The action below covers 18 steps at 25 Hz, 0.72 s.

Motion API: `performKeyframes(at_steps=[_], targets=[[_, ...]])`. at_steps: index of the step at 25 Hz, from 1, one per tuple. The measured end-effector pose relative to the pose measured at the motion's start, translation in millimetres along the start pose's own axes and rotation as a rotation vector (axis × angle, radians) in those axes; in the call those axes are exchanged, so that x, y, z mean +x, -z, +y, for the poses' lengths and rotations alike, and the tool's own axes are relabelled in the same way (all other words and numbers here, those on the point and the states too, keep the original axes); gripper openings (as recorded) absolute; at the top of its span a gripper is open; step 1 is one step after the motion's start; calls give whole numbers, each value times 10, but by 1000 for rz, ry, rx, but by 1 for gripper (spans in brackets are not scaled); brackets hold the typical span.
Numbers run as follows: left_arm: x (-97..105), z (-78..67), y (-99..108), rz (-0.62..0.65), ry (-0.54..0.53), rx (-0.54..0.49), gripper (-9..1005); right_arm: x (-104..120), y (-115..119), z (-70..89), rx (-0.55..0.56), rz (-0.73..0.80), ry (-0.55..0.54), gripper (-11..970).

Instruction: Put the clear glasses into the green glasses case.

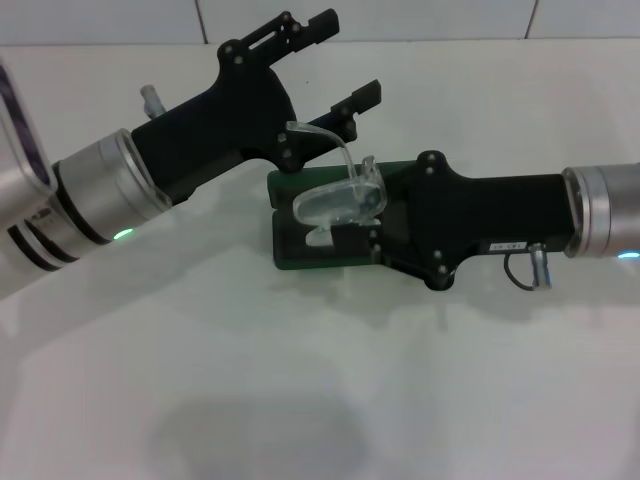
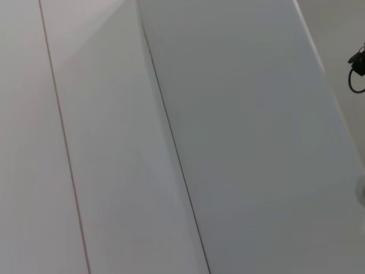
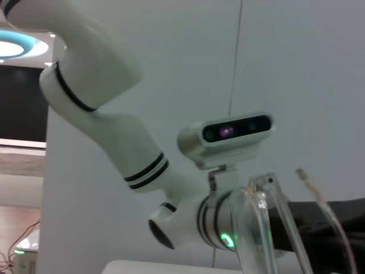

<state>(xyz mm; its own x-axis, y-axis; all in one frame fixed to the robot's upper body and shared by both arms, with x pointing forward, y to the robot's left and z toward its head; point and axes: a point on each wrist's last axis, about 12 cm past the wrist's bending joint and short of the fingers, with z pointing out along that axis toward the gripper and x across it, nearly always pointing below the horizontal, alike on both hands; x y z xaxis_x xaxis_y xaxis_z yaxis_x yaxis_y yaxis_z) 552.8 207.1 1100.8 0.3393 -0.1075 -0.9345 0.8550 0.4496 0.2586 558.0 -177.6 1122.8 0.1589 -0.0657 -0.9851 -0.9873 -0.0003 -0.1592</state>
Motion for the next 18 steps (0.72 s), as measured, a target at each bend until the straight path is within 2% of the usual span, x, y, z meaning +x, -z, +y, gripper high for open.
performKeyframes(at_steps=[18], targets=[[0, -34, 63, -6, 1, 0, 701, 28, 35, -85, 78, 22, -36, 119]])
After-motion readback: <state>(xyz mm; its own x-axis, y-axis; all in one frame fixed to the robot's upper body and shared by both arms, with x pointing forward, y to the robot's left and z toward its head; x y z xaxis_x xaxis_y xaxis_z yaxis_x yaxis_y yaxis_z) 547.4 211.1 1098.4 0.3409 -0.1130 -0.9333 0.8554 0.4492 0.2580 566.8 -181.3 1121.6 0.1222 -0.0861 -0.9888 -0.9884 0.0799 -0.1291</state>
